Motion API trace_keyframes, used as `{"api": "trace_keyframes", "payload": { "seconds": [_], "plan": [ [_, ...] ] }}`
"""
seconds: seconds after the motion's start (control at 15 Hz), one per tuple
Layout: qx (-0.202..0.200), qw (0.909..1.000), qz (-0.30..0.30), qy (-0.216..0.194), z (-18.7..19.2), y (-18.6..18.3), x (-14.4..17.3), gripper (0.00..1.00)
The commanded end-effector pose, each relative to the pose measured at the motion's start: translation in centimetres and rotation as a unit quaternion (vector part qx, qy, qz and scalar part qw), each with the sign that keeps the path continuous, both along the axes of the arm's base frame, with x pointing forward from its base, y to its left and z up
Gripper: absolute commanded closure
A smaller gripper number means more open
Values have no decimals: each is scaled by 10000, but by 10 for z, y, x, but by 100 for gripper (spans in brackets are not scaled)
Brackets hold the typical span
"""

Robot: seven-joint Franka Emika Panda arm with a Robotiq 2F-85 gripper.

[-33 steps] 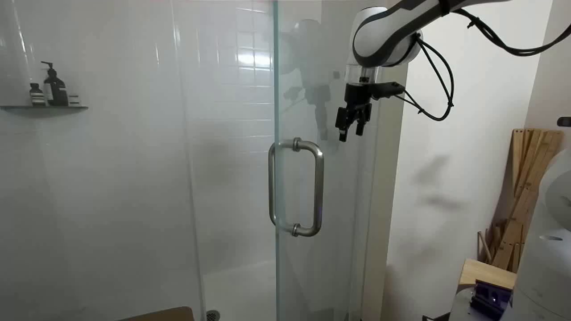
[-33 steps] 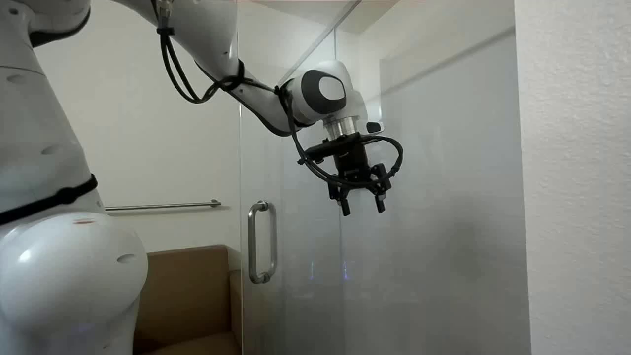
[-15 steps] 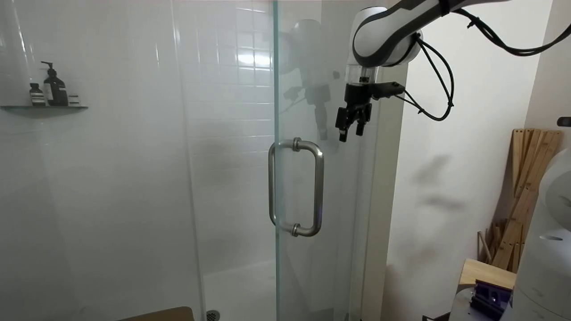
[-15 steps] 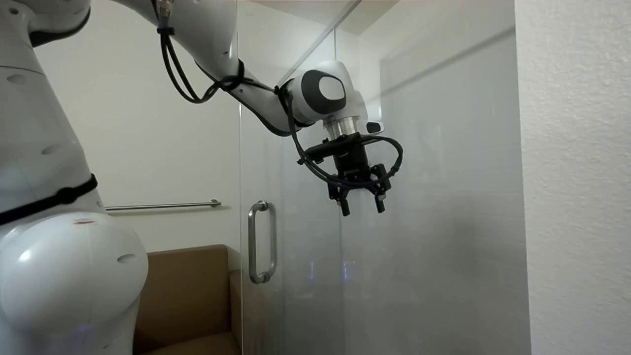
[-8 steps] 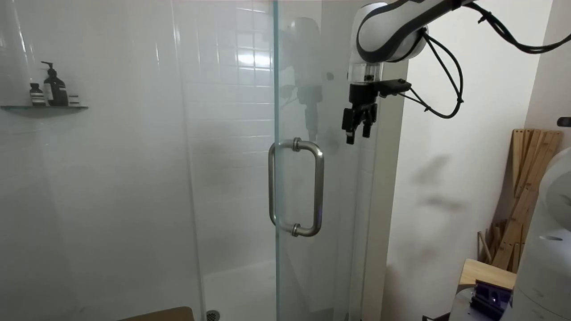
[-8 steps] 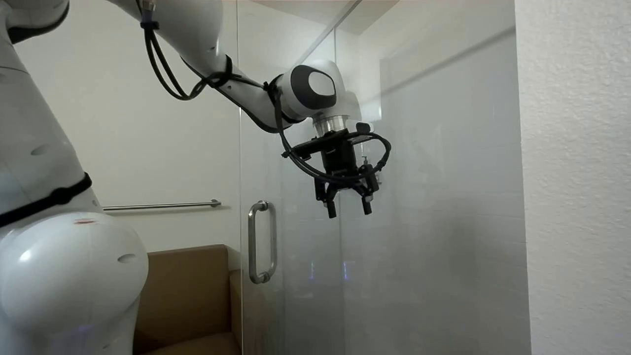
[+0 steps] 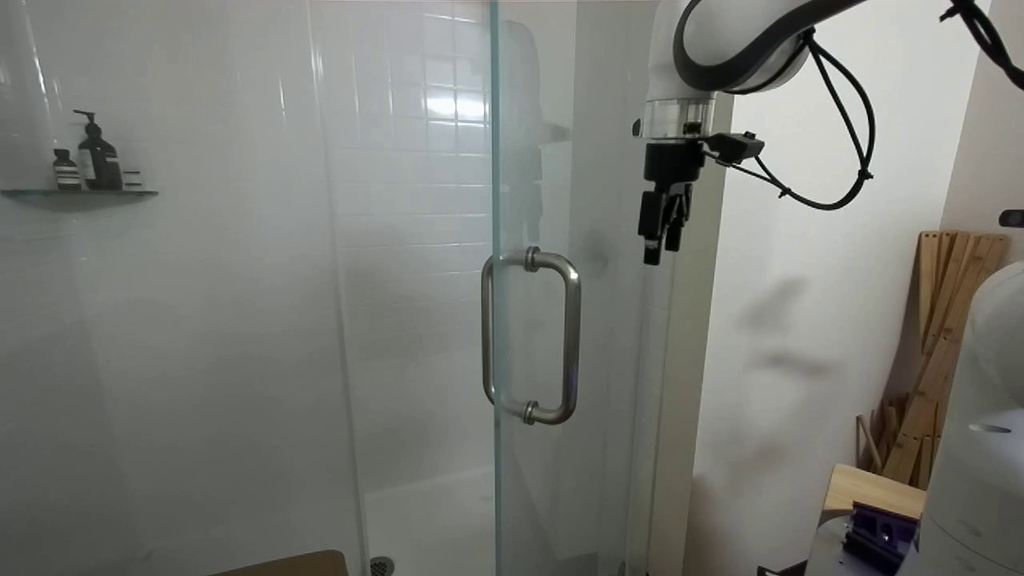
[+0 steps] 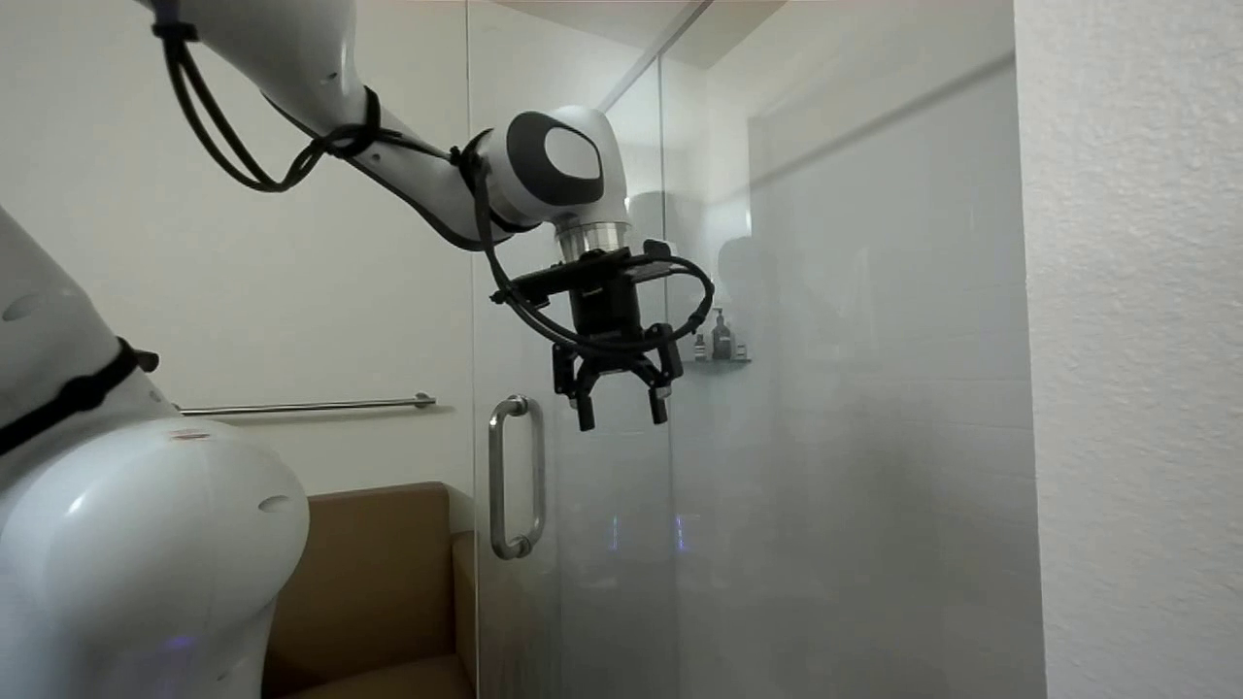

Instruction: Close the glass door.

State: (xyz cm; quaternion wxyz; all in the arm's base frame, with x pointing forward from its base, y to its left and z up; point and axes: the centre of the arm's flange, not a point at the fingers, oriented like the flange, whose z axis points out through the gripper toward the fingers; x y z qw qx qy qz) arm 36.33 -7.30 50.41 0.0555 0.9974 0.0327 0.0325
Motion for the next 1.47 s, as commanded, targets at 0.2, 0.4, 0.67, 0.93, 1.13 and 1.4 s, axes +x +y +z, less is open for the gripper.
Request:
{"api": "trace_keyframes", "payload": {
  "seconds": [0.2, 0.4, 0.67, 0.93, 1.13, 1.4],
  "plan": [
    [738, 9887, 1082, -726, 22, 51, -39, 0],
    [984, 9809, 1099, -1266, 35, 66, -48, 0],
    [1031, 9640, 946, -2261, 45, 70, -59, 0],
    [1238, 9389, 570, -3161, 47, 69, -65, 0],
    [1397, 9142, 197, -3799, 46, 68, -69, 0],
    [1465, 8792, -219, -4529, 57, 66, -66, 0]
  ]
}}
